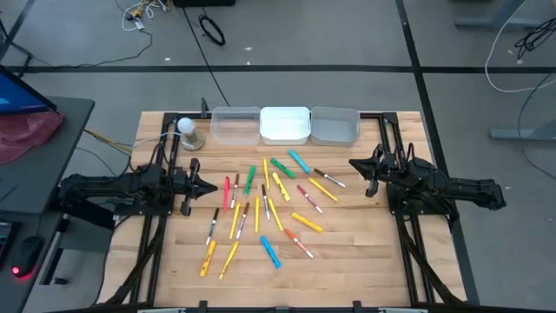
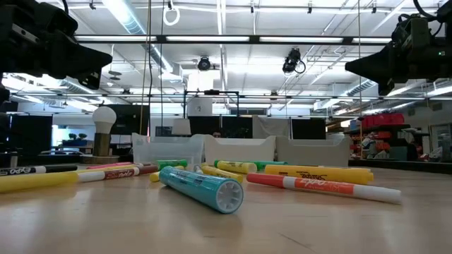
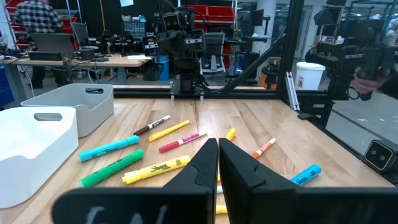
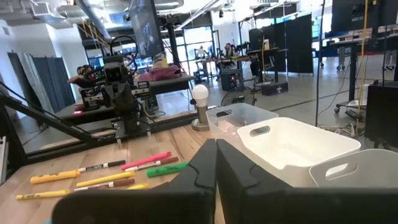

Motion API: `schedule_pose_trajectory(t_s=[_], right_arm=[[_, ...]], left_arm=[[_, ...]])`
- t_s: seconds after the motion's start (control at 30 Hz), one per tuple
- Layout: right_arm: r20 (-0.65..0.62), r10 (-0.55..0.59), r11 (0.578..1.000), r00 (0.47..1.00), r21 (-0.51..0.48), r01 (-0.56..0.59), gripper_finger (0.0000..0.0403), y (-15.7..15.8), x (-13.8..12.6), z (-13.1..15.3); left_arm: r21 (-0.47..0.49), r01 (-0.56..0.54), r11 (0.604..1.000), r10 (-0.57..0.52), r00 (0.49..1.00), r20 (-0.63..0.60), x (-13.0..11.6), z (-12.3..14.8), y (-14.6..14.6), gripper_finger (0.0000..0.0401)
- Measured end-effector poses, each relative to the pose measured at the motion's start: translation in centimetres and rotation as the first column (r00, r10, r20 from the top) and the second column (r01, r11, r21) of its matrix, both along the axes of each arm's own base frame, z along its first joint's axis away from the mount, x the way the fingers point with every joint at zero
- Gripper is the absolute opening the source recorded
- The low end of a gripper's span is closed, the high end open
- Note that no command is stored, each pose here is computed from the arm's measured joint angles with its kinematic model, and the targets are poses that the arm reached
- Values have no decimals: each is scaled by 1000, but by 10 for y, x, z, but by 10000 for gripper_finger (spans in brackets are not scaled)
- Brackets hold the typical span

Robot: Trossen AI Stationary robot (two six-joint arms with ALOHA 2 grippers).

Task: Pick & Place Markers
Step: Put the dark brown marker pen into the gray bin

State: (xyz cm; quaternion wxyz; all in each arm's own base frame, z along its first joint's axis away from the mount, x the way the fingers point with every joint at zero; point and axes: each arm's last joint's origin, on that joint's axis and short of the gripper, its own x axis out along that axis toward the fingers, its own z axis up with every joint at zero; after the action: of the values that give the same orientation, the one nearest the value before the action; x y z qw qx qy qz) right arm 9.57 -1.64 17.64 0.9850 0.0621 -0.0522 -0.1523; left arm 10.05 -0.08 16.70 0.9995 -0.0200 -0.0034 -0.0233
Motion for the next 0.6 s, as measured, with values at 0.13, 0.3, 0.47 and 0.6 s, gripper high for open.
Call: schedule_pose_trajectory(t_s=[0.13,0.3,0.47,0.6], right_arm=[[72,5,999,997,52,-9,11,0,-1,5],[151,22,988,988,145,-45,11,0,-1,9],[123,122,965,985,217,-147,11,3,5,6],[3,119,955,993,273,-115,11,2,14,-6]], left_arm=[[0,0,1000,0,1000,1,0,0,0,18],[-54,0,999,0,1000,-1,0,0,0,18],[-162,-16,987,19,1000,13,0,2,1,18],[-165,-30,986,38,998,46,0,5,1,18]])
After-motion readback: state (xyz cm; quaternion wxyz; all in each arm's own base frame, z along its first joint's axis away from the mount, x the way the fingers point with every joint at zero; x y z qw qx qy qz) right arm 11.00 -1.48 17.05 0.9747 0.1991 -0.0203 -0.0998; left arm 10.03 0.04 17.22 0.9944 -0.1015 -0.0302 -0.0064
